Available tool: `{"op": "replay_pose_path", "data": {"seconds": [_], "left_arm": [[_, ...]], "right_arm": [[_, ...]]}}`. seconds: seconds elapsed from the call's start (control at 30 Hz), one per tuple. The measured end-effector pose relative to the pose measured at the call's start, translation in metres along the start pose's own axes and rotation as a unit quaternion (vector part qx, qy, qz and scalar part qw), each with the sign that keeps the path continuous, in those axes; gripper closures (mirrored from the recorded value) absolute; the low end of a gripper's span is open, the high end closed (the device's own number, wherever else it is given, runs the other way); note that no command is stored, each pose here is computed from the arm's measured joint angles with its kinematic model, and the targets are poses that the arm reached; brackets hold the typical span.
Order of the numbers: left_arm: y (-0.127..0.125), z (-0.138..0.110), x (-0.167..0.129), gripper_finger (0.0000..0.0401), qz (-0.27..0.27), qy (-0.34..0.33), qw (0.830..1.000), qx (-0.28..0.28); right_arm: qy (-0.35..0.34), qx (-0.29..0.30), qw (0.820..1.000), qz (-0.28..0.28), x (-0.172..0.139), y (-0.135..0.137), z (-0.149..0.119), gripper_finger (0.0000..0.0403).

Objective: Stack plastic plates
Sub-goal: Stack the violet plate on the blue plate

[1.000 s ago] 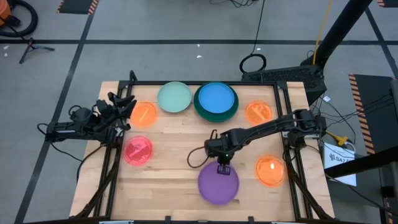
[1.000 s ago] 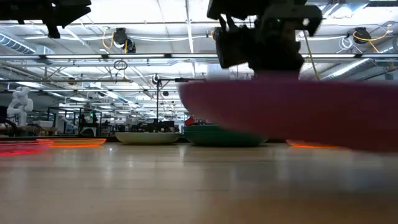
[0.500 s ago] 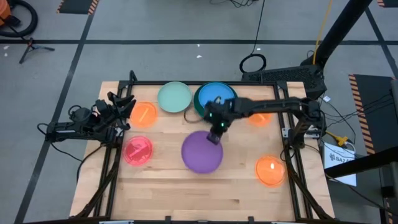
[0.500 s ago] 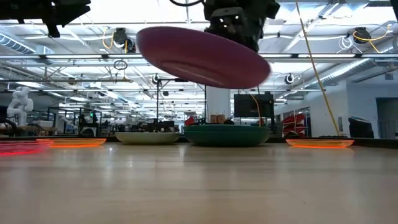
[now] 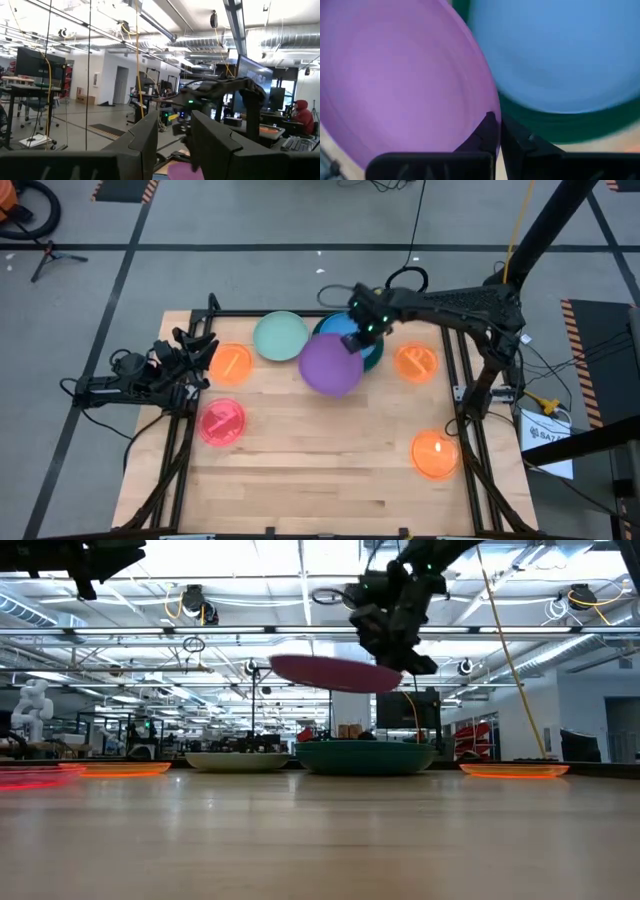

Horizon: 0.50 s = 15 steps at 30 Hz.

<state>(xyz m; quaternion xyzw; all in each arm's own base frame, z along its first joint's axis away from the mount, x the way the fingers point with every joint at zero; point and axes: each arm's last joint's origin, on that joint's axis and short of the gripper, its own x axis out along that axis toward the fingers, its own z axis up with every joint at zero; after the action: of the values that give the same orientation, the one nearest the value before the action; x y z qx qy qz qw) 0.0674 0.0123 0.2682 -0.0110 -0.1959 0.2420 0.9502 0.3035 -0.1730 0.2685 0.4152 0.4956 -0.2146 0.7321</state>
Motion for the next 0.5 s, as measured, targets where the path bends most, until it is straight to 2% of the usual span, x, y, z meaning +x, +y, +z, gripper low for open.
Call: {"op": "replay_pose_path", "data": {"seconds": [0.23,0.5], "left_arm": [[0.000,0.000,0.000,0.0279,0.000,0.000,1.000,0.002],[0.000,0.000,0.000,0.0279,0.000,0.000,1.000,0.002]], "right_arm": [[-0.013,0.048,0.999,-0.023,-0.013,-0.050,0.019,0.0401],[-0.028,0.099,0.992,-0.071,-0.022,-0.092,0.029,0.0401]]}}
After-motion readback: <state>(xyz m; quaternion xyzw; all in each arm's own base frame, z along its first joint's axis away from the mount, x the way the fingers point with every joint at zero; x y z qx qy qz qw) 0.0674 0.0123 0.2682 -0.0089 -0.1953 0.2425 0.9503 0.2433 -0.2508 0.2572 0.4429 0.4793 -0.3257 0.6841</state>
